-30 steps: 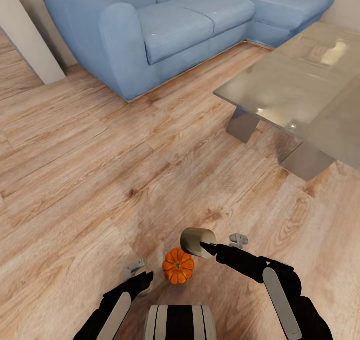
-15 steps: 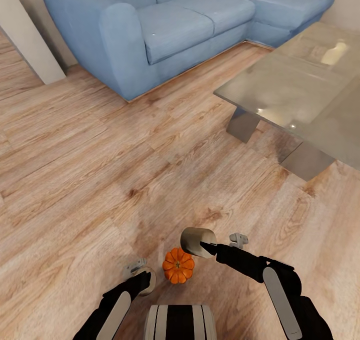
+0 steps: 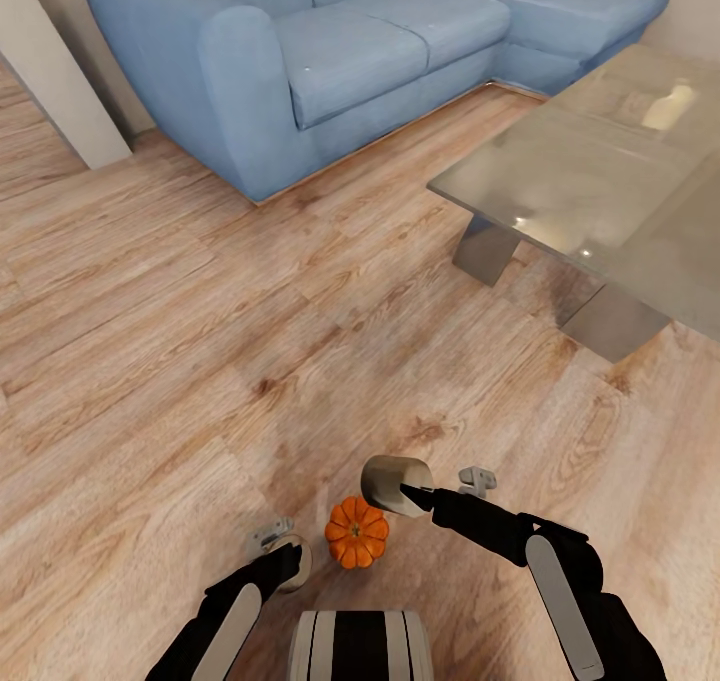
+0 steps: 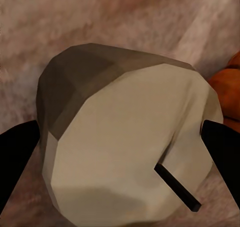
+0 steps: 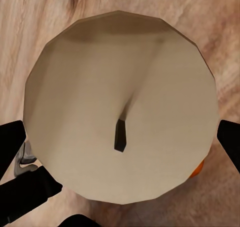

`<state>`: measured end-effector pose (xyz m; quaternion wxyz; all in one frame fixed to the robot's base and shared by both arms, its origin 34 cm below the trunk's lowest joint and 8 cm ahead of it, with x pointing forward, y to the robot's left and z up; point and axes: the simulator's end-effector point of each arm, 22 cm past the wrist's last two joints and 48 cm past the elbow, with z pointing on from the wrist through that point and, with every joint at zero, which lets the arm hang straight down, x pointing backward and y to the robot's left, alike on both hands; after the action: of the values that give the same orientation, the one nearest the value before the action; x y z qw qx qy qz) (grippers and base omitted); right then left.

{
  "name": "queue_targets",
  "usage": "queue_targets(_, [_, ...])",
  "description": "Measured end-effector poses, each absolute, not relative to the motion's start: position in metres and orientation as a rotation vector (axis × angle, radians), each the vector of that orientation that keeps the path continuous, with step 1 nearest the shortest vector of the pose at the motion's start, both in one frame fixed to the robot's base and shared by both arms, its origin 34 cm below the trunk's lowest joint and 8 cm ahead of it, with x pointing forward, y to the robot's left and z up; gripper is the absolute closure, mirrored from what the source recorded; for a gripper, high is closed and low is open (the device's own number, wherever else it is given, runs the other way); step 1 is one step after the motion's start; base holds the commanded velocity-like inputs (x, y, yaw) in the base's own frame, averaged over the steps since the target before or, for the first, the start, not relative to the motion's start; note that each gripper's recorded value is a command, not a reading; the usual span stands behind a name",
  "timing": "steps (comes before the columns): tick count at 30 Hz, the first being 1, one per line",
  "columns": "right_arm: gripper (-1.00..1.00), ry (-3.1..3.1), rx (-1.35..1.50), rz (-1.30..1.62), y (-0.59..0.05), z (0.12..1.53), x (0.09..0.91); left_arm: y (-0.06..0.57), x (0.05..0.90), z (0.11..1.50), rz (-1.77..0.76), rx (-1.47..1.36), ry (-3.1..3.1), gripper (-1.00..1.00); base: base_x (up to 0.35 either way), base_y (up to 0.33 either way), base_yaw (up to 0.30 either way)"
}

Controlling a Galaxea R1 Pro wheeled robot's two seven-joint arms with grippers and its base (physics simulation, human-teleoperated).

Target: Place each of the two pumpkins and all three candles from the living room inside a cabinet in the living room (use any cabinet), then make sure every cabinet is closed, and position the cauldron so it is next to a table in the living room.

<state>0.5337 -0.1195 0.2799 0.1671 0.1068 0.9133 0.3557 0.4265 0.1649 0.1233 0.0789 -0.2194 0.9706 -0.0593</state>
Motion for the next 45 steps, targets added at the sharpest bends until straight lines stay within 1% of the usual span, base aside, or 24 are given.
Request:
queue_targets(17, [1.0,2.543,0.27,1.009,-0.119,0.31,0.546,0.17,0.45,0.149,-0.193,-0.639,2.861,1.0,0.0,0.0,0.0])
queue_targets(25, [1.0,2.513,0.252,1.006,-0.119,0.326,0.552,0.201,0.497,0.198,-0.263,-0.706,2.81,1.0,0.0,0.0,0.0])
queue_targets(32, [1.0,2.494,0.245,0.999,-0.121,0.336,0.556,0.194,0.526,0.25,-0.356,-0.595,2.802,1.0,0.0,0.0,0.0])
queue_targets(40, [1.0,2.475,0.247,0.988,-0.125,0.347,0.561,0.24,0.524,0.268,-0.327,-0.717,2.796,1.0,0.0,0.0,0.0])
queue_targets(45, [1.0,2.454,0.242,0.993,-0.124,0.357,0.564,0.245,0.527,0.277,-0.335,-0.737,2.778,1.0,-0.003,0.0,0.0])
